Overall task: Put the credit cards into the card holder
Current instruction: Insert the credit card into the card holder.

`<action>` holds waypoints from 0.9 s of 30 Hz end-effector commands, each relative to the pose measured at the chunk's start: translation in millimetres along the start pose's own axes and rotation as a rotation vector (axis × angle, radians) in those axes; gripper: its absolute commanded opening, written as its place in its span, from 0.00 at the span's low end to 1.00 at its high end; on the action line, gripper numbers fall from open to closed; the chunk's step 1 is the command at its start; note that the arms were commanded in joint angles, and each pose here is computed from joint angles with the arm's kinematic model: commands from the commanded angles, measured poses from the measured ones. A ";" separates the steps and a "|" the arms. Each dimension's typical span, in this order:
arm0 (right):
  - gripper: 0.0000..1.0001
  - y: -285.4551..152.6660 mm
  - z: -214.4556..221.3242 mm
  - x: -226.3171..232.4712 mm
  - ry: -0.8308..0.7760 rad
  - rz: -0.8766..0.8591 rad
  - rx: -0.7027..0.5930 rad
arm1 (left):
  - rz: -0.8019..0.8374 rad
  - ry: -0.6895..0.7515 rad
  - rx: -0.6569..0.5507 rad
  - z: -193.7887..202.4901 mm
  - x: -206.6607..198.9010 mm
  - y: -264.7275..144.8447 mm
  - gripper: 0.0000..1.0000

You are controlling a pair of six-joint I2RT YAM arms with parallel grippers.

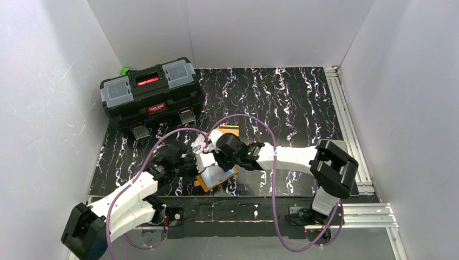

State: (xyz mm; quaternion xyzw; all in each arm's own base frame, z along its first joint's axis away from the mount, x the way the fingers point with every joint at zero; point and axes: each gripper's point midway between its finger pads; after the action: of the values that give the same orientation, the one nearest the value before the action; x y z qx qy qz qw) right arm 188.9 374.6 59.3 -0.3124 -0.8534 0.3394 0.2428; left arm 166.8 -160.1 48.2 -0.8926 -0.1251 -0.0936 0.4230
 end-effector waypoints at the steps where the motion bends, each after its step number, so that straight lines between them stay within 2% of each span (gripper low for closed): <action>1: 0.42 -18.0 -28.0 0.8 0.075 -0.046 -0.082 | 0.029 0.059 -0.015 10.3 -11.5 6.0 0.00; 6: 0.42 -11.9 -43.3 2.4 0.117 -0.099 -0.096 | 0.023 0.103 -0.003 26.5 -23.6 4.4 0.00; 16: 0.41 13.5 -61.6 13.4 0.150 -0.171 -0.124 | -0.046 0.185 -0.027 24.9 -10.1 9.2 0.00; 27: 0.39 42.0 -61.1 -8.2 0.180 -0.125 -0.124 | -0.014 0.286 -0.023 29.4 -9.2 20.3 0.00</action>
State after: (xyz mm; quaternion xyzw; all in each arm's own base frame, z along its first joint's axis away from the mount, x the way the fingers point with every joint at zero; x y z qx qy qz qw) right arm 233.3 403.9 54.5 -0.3019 -0.8531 0.2748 0.3249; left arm 165.9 -149.4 20.3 -0.8773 -0.0905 -0.2050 0.4244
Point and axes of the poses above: each gripper's point midway between its finger pads, its own y axis out along the fingers, its own x axis along the line the jaws close on, z = x × y, and after that the axes turned 14 degrees about y, right-handed
